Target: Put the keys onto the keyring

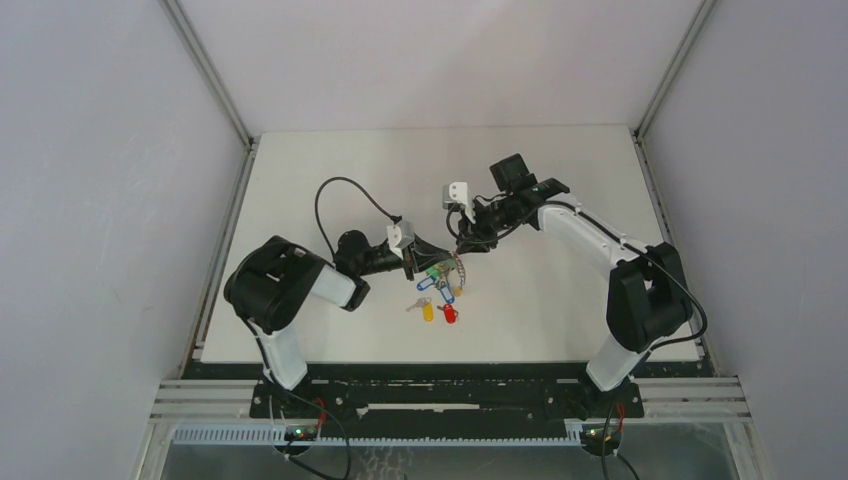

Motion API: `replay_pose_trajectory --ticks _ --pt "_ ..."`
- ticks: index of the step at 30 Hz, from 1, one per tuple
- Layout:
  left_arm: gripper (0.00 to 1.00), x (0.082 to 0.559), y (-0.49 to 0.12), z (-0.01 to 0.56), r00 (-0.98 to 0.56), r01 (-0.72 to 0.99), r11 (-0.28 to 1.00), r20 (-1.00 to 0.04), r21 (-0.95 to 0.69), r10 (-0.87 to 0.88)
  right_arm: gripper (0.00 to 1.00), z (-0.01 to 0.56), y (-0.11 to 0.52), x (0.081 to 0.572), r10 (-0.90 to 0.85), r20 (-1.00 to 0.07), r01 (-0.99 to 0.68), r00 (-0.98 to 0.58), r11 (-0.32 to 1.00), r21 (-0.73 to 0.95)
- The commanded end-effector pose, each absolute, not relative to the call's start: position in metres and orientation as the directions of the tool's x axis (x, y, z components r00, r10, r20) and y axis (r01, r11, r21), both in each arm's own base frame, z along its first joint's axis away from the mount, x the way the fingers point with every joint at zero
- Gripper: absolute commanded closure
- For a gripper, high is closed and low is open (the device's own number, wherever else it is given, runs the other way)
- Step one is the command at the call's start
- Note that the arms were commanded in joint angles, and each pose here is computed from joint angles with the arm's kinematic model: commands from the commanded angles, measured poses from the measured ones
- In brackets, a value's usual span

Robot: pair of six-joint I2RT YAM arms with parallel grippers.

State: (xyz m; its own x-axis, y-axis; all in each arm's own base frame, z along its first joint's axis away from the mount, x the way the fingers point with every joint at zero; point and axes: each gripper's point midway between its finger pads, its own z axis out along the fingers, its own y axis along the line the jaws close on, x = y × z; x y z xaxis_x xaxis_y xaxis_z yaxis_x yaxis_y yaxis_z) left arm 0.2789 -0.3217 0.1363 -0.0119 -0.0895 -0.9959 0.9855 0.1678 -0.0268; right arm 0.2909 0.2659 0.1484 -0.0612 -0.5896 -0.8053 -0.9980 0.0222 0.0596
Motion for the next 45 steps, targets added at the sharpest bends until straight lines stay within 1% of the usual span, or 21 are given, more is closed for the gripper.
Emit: replay_pose_trajectory --ticks 1,8,11,12,16,19,21,24,28,30,33,35,37,39,42,45 --pt "1.0 0.281 -0.323 0.171 0.102 0.982 0.176 -0.984 0.075 -0.149 0.77 0.148 0.271 0.292 -0.569 -0.82 -0.998 -0.062 0.01 0.068" --pt "1.0 0.28 -0.322 0.172 0.105 0.981 0.178 -0.983 0.078 -0.151 0.87 0.14 0.271 0.293 -0.574 -0.815 -0.996 -0.08 0.01 0.09" --pt "1.0 0.28 -0.322 0.173 0.109 0.98 0.181 -0.982 0.08 -0.152 0.98 0.136 0.269 0.294 -0.58 -0.81 -0.995 -0.09 0.016 0.099" --pt "1.0 0.28 -0.322 0.174 0.11 0.98 0.182 -0.982 0.082 -0.152 1.0 0.135 0.268 0.295 -0.582 -0.808 -0.995 -0.094 0.02 0.102" --pt "1.0 0.28 -0.322 0.173 0.11 0.98 0.183 -0.982 0.082 -0.152 1.0 0.134 0.265 0.295 -0.589 -0.801 -0.994 -0.104 0.029 0.108" --pt "1.0 0.28 -0.322 0.174 0.112 0.979 0.184 -0.982 0.083 -0.152 0.99 0.136 0.267 0.293 -0.578 -0.811 -0.994 -0.093 0.012 0.105" --pt "1.0 0.28 -0.322 0.174 0.113 0.979 0.183 -0.982 0.084 -0.153 0.91 0.14 0.269 0.292 -0.564 -0.823 -0.995 -0.075 -0.007 0.096" --pt "1.0 0.28 -0.322 0.175 0.113 0.979 0.184 -0.981 0.084 -0.155 0.83 0.143 0.274 0.291 -0.549 -0.834 -0.996 -0.052 -0.028 0.081" --pt "1.0 0.281 -0.321 0.175 0.112 0.979 0.188 -0.982 0.082 -0.155 0.81 0.142 0.278 0.289 -0.543 -0.838 -0.996 -0.046 -0.043 0.082" --pt "1.0 0.281 -0.321 0.175 0.113 0.979 0.188 -0.981 0.083 -0.155 0.82 0.14 0.279 0.289 -0.543 -0.838 -0.995 -0.047 -0.046 0.086" --pt "1.0 0.28 -0.322 0.176 0.111 0.979 0.185 -0.981 0.081 -0.157 0.9 0.138 0.28 0.289 -0.544 -0.838 -0.995 -0.048 -0.049 0.089" --pt "1.0 0.28 -0.322 0.175 0.108 0.98 0.182 -0.982 0.079 -0.156 0.99 0.139 0.28 0.29 -0.545 -0.837 -0.996 -0.041 -0.048 0.081" --pt "1.0 0.28 -0.322 0.173 0.107 0.98 0.181 -0.982 0.078 -0.153 1.0 0.14 0.278 0.292 -0.556 -0.83 -0.997 -0.03 -0.038 0.062" --pt "0.97 0.281 -0.321 0.169 0.109 0.978 0.19 -0.983 0.08 -0.146 1.0 0.142 0.276 0.295 -0.583 -0.812 -1.0 -0.009 -0.018 0.024" --pt "0.85 0.284 -0.318 0.165 0.113 0.974 0.213 -0.984 0.083 -0.137 1.0 0.143 0.271 0.299 -0.649 -0.76 -0.999 0.034 0.002 -0.046" --pt "0.78 0.288 -0.316 0.163 0.11 0.971 0.226 -0.985 0.077 -0.133 1.0 0.143 0.268 0.296 -0.714 -0.699 -0.998 0.045 0.002 -0.066"
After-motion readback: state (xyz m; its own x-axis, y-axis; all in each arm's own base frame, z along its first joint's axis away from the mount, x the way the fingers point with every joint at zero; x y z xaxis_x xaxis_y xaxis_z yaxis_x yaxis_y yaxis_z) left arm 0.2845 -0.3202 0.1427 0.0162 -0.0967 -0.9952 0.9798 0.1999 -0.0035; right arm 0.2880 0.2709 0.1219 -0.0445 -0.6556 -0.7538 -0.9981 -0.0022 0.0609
